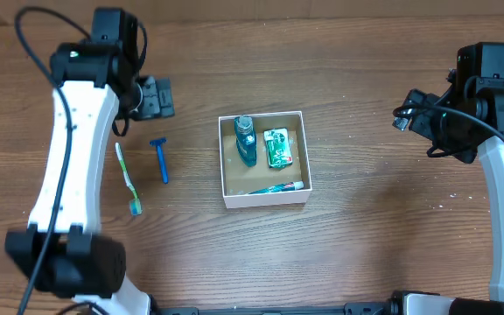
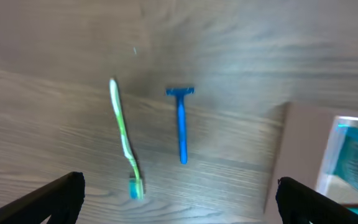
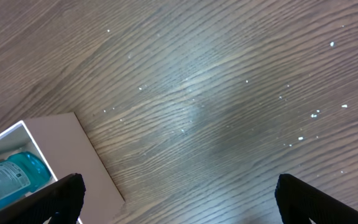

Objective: Pack container
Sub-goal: 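Move the left gripper to the blue razor and grasp it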

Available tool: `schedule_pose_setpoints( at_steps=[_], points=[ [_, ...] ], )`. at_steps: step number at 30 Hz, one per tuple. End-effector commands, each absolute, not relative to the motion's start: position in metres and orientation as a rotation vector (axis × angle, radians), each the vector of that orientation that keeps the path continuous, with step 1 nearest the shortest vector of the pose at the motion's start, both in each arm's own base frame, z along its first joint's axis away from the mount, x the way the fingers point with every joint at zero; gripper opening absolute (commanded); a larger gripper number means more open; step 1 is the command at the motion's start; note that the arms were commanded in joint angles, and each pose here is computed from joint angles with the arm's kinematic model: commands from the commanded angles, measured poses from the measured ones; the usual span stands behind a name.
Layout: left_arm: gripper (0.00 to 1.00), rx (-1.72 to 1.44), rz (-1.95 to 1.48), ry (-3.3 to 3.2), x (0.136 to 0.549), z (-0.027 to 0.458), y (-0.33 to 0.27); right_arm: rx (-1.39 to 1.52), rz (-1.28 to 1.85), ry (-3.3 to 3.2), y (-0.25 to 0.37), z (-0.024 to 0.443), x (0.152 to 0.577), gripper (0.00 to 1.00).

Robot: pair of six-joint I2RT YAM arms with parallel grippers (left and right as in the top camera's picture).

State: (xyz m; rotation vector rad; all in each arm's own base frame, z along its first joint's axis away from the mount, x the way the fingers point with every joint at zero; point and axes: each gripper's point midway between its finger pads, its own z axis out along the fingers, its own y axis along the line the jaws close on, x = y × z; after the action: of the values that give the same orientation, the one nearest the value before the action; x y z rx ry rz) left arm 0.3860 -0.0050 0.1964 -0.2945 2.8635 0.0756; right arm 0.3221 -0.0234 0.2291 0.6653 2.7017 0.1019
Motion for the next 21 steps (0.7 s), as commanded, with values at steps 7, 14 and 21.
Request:
schedule_pose_setpoints(
  at_steps=[7, 14, 21],
  points=[
    [1.0, -0.391, -0.023, 3.212, 0.361, 0.037, -0.015, 0.655, 0.104, 2.683, -0.025, 0.234, 0.321, 1.0],
    [1.0, -0.397, -0.039, 3.285, 0.354, -0.001, -0.018, 0.651, 0.103, 2.684, -0.025, 0.234, 0.32, 1.0],
    [0.84, -0.382, -0.066, 3.266, 0.36, -0.004, -0.021, 0.651, 0.103, 2.685, -0.025, 0.234, 0.32, 1.0]
  ],
)
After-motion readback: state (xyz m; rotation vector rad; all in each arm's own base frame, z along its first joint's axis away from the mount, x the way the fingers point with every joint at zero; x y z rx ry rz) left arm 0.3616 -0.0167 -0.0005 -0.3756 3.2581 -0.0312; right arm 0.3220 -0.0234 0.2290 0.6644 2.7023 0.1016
